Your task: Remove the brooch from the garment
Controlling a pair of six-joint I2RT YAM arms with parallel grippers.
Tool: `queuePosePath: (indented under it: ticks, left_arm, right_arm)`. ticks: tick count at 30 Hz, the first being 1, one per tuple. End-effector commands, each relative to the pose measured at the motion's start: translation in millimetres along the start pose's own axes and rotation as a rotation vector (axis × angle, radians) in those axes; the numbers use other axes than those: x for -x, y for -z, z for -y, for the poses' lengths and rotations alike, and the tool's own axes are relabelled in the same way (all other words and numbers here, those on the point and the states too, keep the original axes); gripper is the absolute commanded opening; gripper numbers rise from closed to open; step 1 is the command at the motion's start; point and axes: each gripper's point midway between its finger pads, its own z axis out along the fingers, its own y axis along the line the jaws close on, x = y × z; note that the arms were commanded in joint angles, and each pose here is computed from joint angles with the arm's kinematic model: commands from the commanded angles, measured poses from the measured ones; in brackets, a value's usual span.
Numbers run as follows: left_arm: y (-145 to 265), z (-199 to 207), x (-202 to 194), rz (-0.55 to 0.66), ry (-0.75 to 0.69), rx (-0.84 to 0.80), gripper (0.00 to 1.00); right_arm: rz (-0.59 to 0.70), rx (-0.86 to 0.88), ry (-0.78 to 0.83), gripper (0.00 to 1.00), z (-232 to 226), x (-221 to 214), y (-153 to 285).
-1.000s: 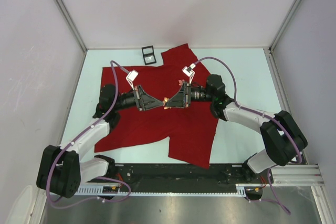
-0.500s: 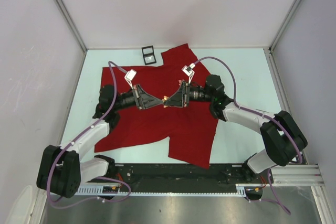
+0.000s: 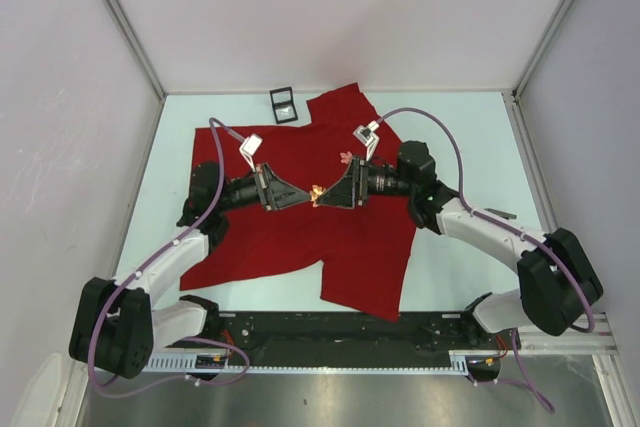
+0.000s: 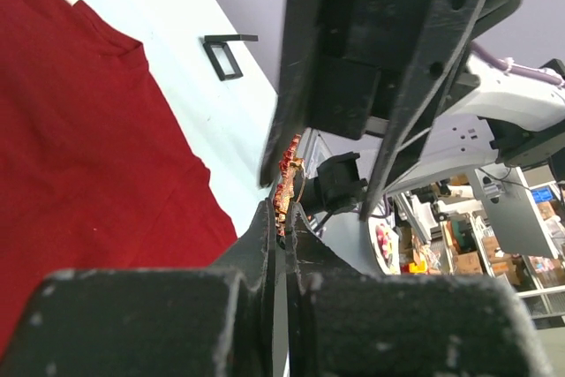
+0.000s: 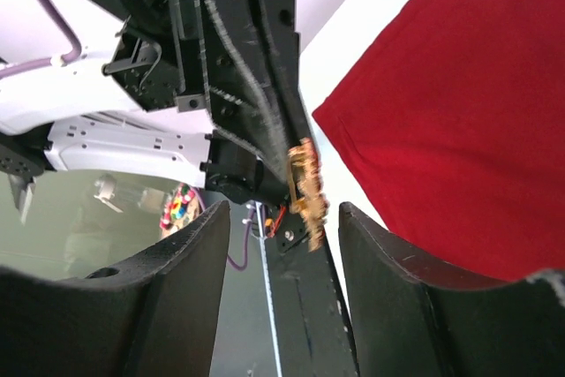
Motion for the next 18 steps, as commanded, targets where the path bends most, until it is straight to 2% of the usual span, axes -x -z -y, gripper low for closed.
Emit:
queuePosePath:
  ticks: [1, 3, 7, 18]
  left_arm:
    - [-1.2, 14.9, 9.2, 0.003, -0.095, -0.036, 0.00]
    - [-1.7, 16.6, 9.6, -0.004, -0.097, -0.045, 0.00]
    - [-1.2, 19.7, 8.0, -0.018, -0.103, -0.059, 0.00]
    - [0.6, 21.5, -0.1, -0.048, -0.099, -0.079, 0.01]
  right_arm:
    - [-0.006, 0.003, 0.080, 0.55, -13.8, 7.2, 7.9]
    - [-0.004, -0.003, 0.080, 0.52, -12.0, 7.7, 7.9]
    - [0.012, -0.003, 0.085, 0.34, -10.8, 12.1, 7.3]
    - [0.044, 0.006, 0.096, 0.26, -11.1, 19.5, 4.7]
